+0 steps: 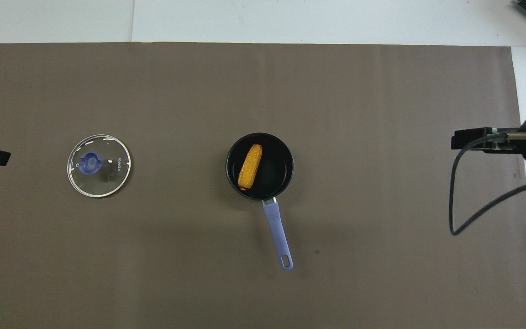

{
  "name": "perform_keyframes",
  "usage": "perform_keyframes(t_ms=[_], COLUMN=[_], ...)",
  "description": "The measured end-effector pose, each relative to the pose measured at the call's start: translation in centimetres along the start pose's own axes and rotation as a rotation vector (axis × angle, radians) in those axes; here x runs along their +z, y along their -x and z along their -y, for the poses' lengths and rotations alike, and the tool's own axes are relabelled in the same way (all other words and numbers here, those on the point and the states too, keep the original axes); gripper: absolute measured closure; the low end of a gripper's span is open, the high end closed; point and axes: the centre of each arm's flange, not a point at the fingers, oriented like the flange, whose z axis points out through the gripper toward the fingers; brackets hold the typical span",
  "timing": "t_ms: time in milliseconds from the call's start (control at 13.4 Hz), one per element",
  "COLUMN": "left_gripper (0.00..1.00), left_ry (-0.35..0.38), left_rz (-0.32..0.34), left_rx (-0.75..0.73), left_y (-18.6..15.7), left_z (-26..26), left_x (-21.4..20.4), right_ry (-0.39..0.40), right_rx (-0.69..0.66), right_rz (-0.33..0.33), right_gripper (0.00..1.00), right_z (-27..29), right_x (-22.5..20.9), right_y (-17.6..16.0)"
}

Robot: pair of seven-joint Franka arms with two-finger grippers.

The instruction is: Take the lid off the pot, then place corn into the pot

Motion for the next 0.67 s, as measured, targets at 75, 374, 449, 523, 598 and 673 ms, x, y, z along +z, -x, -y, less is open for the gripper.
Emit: perform_keyframes(t_ms=[75, 374, 449, 523, 598, 673], left_gripper=[0.0, 0.0, 0.0, 0.0, 0.0, 0.0], left_ry=[0.001, 0.002, 0.003, 0.004, 0.005, 0.006], left_rz=[0.002, 0.001, 0.001, 0.0, 0.0, 0.0], left_rx=[-0.004, -0.009, -0.015, -0.022, -0.026, -0.028], left_y=[-0.1, 0.0, 0.1, 0.3, 0.3, 0.4], left_z=[-0.3, -0.3, -0.1, 0.3, 0.5, 0.5], left_x=[0.0, -0.4, -0.4, -0.4, -0.4, -0.4], right_ry=[0.002, 0.005, 0.005, 0.005, 0.004, 0.004], right_rx=[-0.022, -0.036, -0.037, -0.04, -0.041, -0.042], right_rz=[0.006, 0.048, 0.047, 0.048, 0.05, 0.052], right_gripper=[0.0, 0.0, 0.0, 0.0, 0.0, 0.0], right_z=[-1.7, -6.5, -6.5, -6.3, -6.2, -6.2], right_x=[-0.1, 0.1, 0.0, 0.0, 0.1, 0.1], right_y=[0.0, 0.4, 0.4, 0.4, 0.4, 0.4])
